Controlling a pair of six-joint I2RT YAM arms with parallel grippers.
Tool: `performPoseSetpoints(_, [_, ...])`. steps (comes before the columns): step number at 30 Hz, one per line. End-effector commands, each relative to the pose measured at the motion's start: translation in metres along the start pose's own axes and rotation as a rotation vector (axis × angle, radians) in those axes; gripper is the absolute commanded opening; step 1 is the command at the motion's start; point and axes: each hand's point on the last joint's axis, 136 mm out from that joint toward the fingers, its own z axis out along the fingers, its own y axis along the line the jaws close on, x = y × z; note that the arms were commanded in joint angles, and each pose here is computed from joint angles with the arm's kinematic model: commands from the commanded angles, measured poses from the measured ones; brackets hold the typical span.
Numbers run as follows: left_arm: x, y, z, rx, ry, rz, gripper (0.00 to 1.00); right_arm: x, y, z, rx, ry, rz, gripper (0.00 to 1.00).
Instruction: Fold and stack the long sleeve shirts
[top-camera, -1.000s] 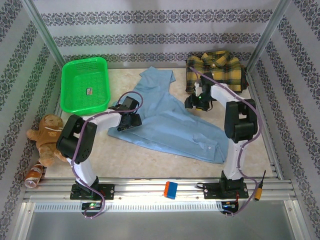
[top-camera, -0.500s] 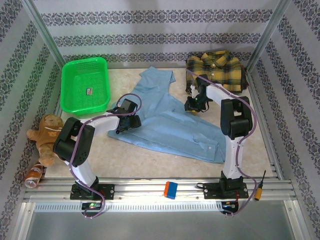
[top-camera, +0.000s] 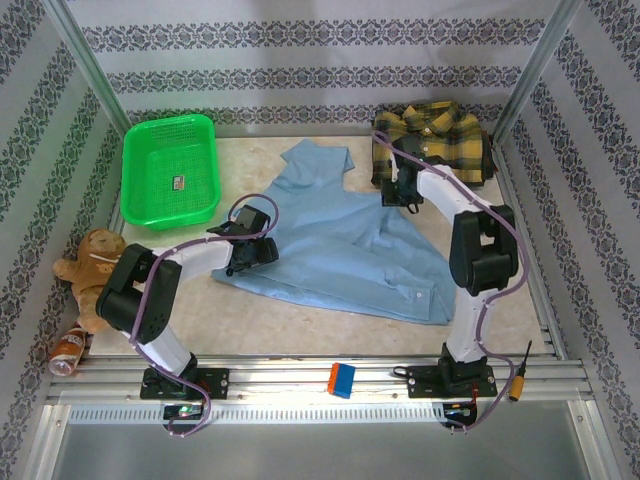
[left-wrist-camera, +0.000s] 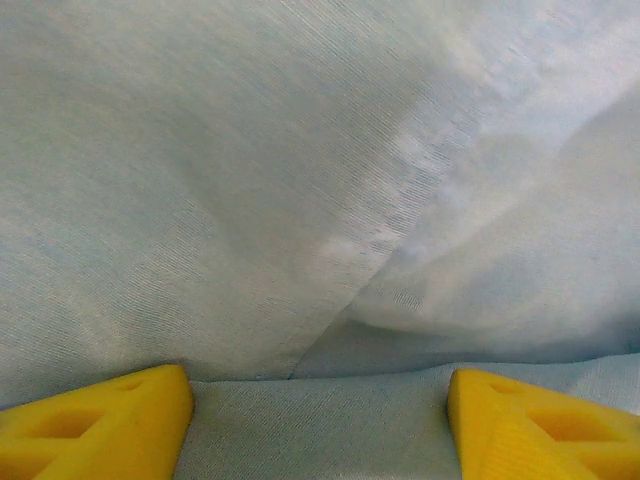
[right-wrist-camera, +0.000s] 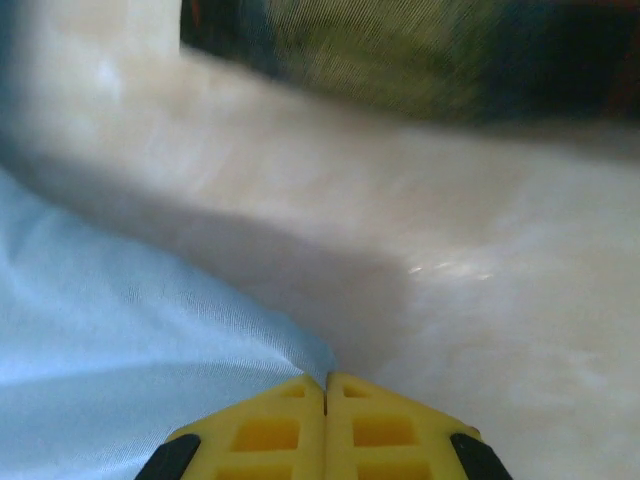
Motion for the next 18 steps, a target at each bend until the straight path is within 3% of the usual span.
performPoseSetpoints(1, [0.052,0.034,0.007,-0.105,0.175,-0.008,0.7,-0.032,-0.026,-0.019,0.224,-0.178,-0.018,0.0])
performPoseSetpoints(8, [0.061,0.041,0.006,-0.128,0.205,0.011,0.7,-0.057,-0.015,-0.016,0.305,-0.347,-0.061,0.0])
performPoseSetpoints(11, [0.061,0.041,0.005,-0.129,0.206,0.012,0.7,-0.061,0.003,-0.004,0.237,-0.357,-0.107,0.01])
performPoseSetpoints(15, [0.04,0.025,-0.009,-0.097,0.165,0.039,0.77,-0.053,-0.002,-0.008,0.145,-0.248,-0.018,0.43])
performPoseSetpoints(18, [0.012,-0.003,-0.029,-0.021,0.11,0.061,0.82,-0.045,-0.017,-0.03,0.045,-0.231,0.102,0.53])
